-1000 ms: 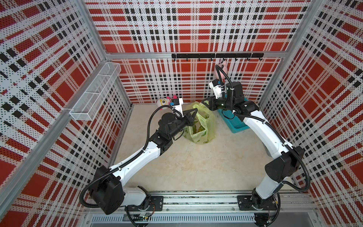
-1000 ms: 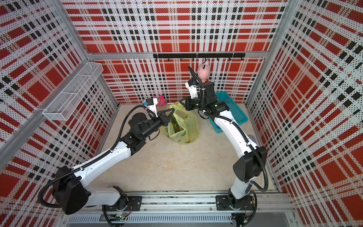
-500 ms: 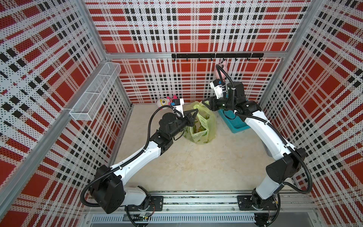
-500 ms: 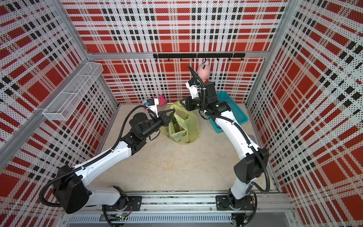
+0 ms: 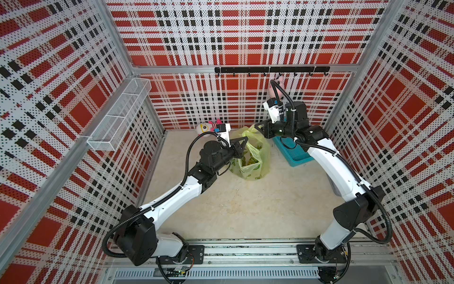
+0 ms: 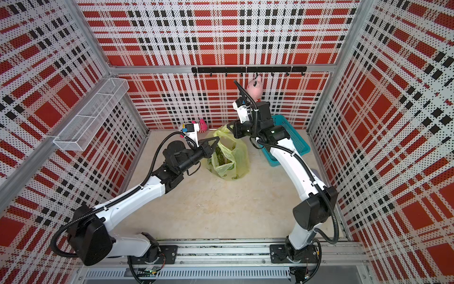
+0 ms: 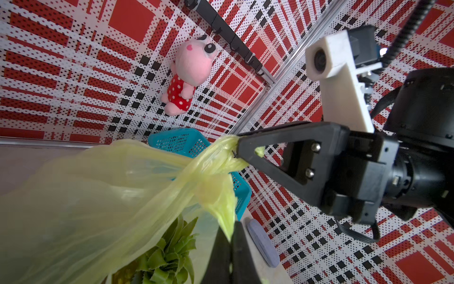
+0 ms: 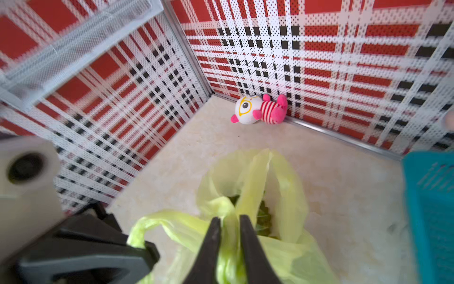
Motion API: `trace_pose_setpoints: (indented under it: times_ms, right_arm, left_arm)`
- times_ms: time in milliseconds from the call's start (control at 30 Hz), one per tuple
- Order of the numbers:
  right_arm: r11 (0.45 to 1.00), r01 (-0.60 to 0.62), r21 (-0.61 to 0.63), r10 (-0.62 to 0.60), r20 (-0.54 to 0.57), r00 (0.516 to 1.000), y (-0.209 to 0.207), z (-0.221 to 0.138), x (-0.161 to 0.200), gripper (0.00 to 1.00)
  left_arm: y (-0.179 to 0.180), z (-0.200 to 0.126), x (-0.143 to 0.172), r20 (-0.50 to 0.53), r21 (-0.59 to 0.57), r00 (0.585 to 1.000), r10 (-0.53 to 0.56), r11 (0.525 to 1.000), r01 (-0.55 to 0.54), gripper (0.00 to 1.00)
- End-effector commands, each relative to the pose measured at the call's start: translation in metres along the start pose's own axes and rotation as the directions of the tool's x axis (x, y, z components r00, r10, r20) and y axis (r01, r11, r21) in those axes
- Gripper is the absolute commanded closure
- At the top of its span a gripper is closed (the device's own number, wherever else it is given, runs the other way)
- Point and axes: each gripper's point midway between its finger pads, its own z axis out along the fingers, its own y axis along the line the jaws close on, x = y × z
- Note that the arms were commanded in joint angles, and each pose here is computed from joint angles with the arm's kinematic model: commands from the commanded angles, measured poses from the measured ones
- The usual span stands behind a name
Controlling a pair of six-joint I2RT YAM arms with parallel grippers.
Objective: Place the pineapple into a plastic bag & tie a knot
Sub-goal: Cross the plastic bag at the center of the board.
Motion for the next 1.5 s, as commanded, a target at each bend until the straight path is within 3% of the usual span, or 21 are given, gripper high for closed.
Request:
trace_pose_setpoints:
  times_ms: [0, 267, 400, 667, 900, 1133, 1267, 1467]
  right_arm:
    - [0.999, 0.05, -0.005, -0.05, 0.044, 0.998, 0.009, -0.017, -0.018, 1.0]
    - [0.996, 0.069, -0.058, -0.066, 0.047, 0.997, 0.032, -0.021, -0.01, 1.0]
    - [0.994, 0.08, -0.073, -0.079, 0.02, 0.997, 0.051, -0.024, 0.015, 1.0]
    - [0.991, 0.058, -0.122, -0.062, -0.032, 0.998, 0.088, -0.018, 0.067, 1.0]
    - [0.999, -0.018, -0.049, 0.017, -0.019, 1.0, 0.071, 0.017, 0.108, 0.98]
    - [0.991, -0.11, 0.081, 0.1, 0.122, 0.988, 0.023, 0.042, 0.103, 0.93]
    - [0.978, -0.201, 0.055, 0.185, 0.217, 0.958, -0.007, 0.049, 0.083, 0.89]
    - [0.987, -0.16, -0.005, 0.157, 0.232, 0.96, -0.002, 0.059, 0.062, 0.88]
  left_arm:
    - [-0.002, 0.002, -0.006, 0.007, 0.015, 1.0, 0.02, 1.0, -0.02, 1.0]
    - [0.003, 0.005, -0.011, 0.031, -0.011, 1.0, 0.002, 1.0, -0.001, 1.0]
    - [0.021, 0.006, -0.013, 0.05, -0.063, 0.998, -0.033, 0.997, 0.036, 1.0]
    - [0.02, 0.014, -0.012, 0.037, -0.048, 0.999, -0.032, 0.998, 0.034, 1.0]
    - [0.019, 0.011, -0.013, 0.048, -0.044, 0.998, -0.038, 0.998, 0.04, 1.0]
    - [0.017, 0.005, -0.014, 0.052, -0.038, 0.998, -0.04, 0.998, 0.042, 1.0]
    - [0.014, 0.002, -0.014, 0.05, -0.029, 0.998, -0.041, 0.999, 0.043, 1.0]
    - [0.009, 0.001, -0.01, 0.024, -0.002, 0.999, -0.035, 0.999, 0.035, 1.0]
